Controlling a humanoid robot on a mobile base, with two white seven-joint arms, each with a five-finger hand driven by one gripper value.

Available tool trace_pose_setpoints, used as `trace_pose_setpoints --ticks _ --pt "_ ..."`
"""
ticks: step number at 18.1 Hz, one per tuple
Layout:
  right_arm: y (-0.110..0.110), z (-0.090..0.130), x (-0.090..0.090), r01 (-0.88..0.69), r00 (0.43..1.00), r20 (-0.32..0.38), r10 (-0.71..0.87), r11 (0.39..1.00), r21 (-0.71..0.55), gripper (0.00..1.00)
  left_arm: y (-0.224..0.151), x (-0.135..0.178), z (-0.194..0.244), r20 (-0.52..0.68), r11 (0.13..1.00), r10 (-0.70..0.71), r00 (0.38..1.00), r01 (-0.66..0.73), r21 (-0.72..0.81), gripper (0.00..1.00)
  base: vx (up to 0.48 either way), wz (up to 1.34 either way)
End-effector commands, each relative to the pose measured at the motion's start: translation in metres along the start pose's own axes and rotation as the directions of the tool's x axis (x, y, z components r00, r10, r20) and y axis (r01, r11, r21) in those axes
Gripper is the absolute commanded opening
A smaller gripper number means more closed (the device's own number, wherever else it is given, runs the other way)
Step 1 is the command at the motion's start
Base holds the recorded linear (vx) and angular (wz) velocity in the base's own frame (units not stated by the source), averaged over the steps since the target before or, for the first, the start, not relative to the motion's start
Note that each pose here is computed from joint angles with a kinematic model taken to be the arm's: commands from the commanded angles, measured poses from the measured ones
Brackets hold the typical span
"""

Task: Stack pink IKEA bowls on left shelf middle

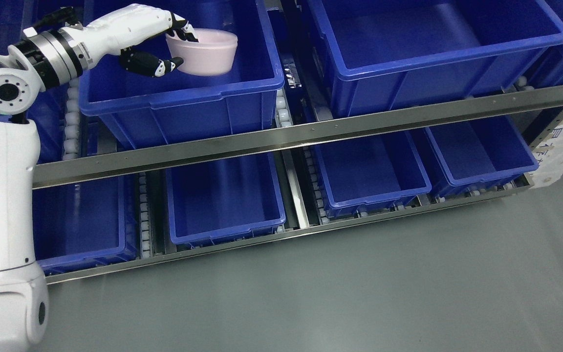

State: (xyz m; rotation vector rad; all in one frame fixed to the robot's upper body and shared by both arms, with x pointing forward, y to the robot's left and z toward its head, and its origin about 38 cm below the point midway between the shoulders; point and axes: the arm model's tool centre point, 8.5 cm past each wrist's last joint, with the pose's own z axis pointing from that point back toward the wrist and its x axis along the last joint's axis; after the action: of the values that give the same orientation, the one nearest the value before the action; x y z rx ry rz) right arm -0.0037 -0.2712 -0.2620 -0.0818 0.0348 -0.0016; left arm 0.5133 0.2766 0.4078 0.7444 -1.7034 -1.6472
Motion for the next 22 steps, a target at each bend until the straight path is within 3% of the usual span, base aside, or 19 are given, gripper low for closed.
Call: trace_pose_setpoints --ticks 1,5,7,9,12,14,17,20,22 --pt "-0.011 -0.001 -0.007 0.011 1.000 0.006 -0.011 1.000 -0.017 1.00 0.011 -0.013 0.001 -0.026 1.000 0.017 1.000 -0.016 0.019 0.57 -0.044 -0.03" --pt "-0.011 -0.001 -0.007 0.012 1.000 0.006 -0.012 1.000 -0.017 1.00 0.031 -0.009 0.001 -0.012 0.994 0.009 1.000 -0.007 0.113 0.78 -0.003 0.01" --pt "-0.011 -0.001 -0.007 0.012 1.000 0.004 -0.012 1.000 -0.017 1.00 0.037 -0.006 -0.001 0.000 0.984 0.014 1.000 -0.014 0.179 0.84 0.013 0.01" --pt "-0.011 -0.001 -0.007 0.011 1.000 0.006 -0.011 1.000 -0.017 1.00 0.055 0.020 -0.020 0.079 0.951 0.026 0.997 -0.049 0.306 0.84 0.002 0.01" --pt "-0.011 -0.001 -0.007 0.011 1.000 0.006 -0.011 1.000 -0.017 1.00 0.056 0.076 -0.065 0.264 0.885 0.135 0.955 -0.236 0.400 0.84 0.000 0.00" --pt "-0.011 -0.001 -0.007 0.011 1.000 0.006 -0.011 1.000 -0.017 1.00 0.052 0.080 -0.067 0.302 0.879 0.153 0.941 -0.269 0.394 0.84 0.000 0.00" --pt "-0.011 -0.001 -0.007 0.011 1.000 0.004 -0.011 1.000 -0.017 1.00 0.019 0.145 -0.101 0.537 0.875 0.233 0.811 -0.416 0.248 0.86 0.000 -0.01" --pt "-0.011 -0.001 -0.007 0.012 1.000 0.006 -0.012 1.000 -0.017 1.00 -0.025 0.202 -0.125 0.604 0.843 0.289 0.743 -0.497 0.207 1.00 0.000 -0.01" --pt "-0.011 -0.001 -0.007 0.011 1.000 0.004 -0.011 1.000 -0.017 1.00 -0.058 0.236 -0.132 0.645 0.773 0.382 0.661 -0.612 0.169 1.00 0.000 0.00"
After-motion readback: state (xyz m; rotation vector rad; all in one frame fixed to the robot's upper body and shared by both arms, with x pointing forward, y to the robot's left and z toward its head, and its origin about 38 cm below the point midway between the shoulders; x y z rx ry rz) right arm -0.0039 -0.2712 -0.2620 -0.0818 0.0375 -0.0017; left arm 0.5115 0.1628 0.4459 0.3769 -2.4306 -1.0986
